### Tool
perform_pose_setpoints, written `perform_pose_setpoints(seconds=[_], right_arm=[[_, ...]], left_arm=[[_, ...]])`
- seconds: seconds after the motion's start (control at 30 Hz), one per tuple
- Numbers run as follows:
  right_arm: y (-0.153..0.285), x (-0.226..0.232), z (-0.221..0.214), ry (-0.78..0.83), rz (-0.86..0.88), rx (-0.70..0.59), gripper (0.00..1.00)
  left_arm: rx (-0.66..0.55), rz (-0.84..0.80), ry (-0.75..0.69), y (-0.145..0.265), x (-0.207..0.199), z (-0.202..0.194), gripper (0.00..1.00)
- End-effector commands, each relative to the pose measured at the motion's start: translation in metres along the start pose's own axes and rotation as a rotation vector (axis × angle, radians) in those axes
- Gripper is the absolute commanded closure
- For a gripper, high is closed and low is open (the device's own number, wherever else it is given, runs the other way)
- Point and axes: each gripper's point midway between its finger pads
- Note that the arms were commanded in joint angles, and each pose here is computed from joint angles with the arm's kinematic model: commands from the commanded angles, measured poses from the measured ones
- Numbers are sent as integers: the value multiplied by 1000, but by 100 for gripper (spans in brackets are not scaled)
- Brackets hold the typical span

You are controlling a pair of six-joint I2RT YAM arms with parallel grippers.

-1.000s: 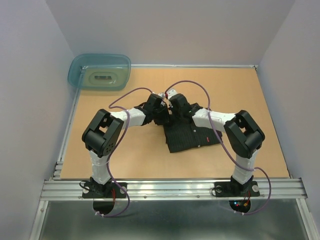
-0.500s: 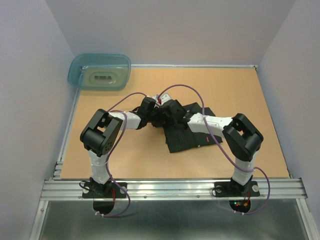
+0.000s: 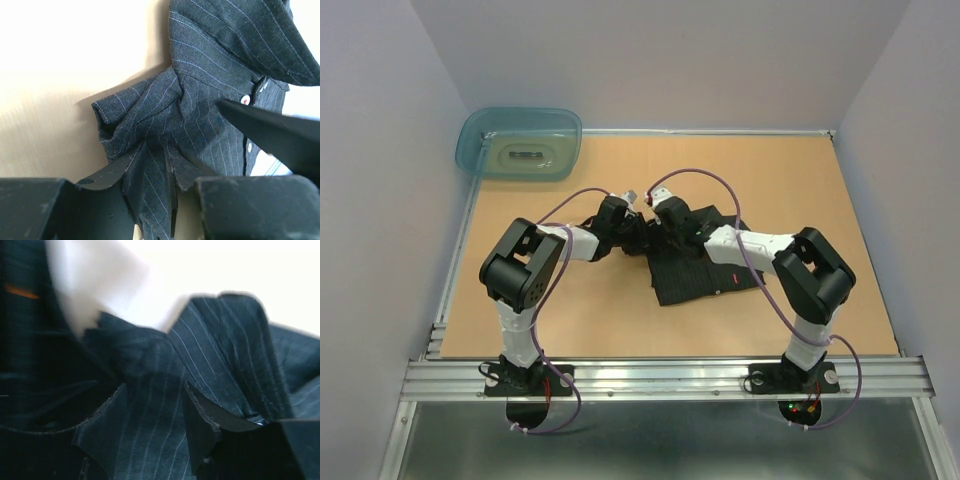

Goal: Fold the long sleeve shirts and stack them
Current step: Fold the shirt

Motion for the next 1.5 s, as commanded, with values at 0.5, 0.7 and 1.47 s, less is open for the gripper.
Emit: perform_pose_setpoints(seconds=[0.5, 0.7, 1.47], right_arm=[[62, -109, 89, -487, -60, -287, 59], [20, -128, 66, -573, -79, -199, 87], [-19, -32, 55, -759, 403, -178, 92]], left_arm=[[-2, 2, -22, 12, -1, -2, 66], [-3, 4, -29, 12, -1, -1, 66], [7, 8, -32, 9, 1, -1, 66]])
Point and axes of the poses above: each gripper's point midway between its finger pads, its own y axis back along the fingers, its own x axis along the line the jaws close on, z = x × y, and after that the axes turned 4 degrees about y, right-handed
